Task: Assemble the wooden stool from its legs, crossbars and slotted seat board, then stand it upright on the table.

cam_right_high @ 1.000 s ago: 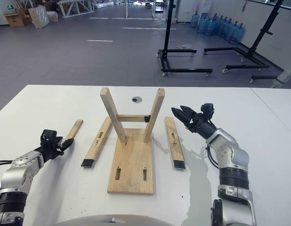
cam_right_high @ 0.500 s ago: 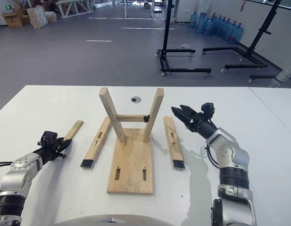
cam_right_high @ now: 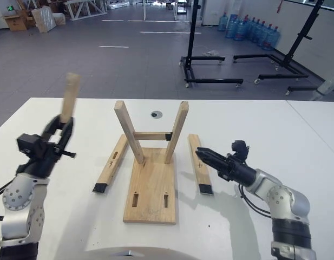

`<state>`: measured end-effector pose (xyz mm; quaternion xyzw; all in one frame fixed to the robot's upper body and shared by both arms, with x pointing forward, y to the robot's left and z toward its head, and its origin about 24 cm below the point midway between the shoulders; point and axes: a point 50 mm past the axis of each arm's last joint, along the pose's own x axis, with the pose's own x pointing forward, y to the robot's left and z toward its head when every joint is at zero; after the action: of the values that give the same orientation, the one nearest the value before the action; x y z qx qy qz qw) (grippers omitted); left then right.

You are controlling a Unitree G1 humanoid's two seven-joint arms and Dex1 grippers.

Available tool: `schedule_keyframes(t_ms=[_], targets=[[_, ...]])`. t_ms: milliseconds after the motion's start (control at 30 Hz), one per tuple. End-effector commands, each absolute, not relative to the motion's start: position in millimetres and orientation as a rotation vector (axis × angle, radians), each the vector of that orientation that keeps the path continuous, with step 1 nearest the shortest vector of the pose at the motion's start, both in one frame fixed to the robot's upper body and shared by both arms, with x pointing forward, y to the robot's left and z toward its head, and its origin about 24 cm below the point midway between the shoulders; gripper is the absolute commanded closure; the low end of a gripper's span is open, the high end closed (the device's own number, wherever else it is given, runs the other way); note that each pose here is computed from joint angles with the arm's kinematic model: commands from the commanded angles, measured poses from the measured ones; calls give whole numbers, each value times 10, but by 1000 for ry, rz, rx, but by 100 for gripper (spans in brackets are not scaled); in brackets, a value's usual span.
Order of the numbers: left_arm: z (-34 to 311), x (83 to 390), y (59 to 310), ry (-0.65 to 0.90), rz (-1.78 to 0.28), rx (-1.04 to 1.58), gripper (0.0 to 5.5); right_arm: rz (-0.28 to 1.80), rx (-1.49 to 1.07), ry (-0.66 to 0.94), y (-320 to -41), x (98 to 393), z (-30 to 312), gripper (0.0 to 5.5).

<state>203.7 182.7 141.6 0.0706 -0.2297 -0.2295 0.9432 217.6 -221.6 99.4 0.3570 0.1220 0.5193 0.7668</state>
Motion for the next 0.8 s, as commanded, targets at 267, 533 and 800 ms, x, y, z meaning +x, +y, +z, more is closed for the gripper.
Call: schedule_keyframes(t_ms=[267,533,800], targets=[[1252,2097,1482,-380,-747,351,424,1130,883,65,-1442,2552,1422,155],[1079,2246,1411,-336,-798,398,424,1173,1025,103,-997,2713,1318,155],[1077,2359,1393,-323,-829,436,424,1193,1090,72,-854,2819,1354,225]])
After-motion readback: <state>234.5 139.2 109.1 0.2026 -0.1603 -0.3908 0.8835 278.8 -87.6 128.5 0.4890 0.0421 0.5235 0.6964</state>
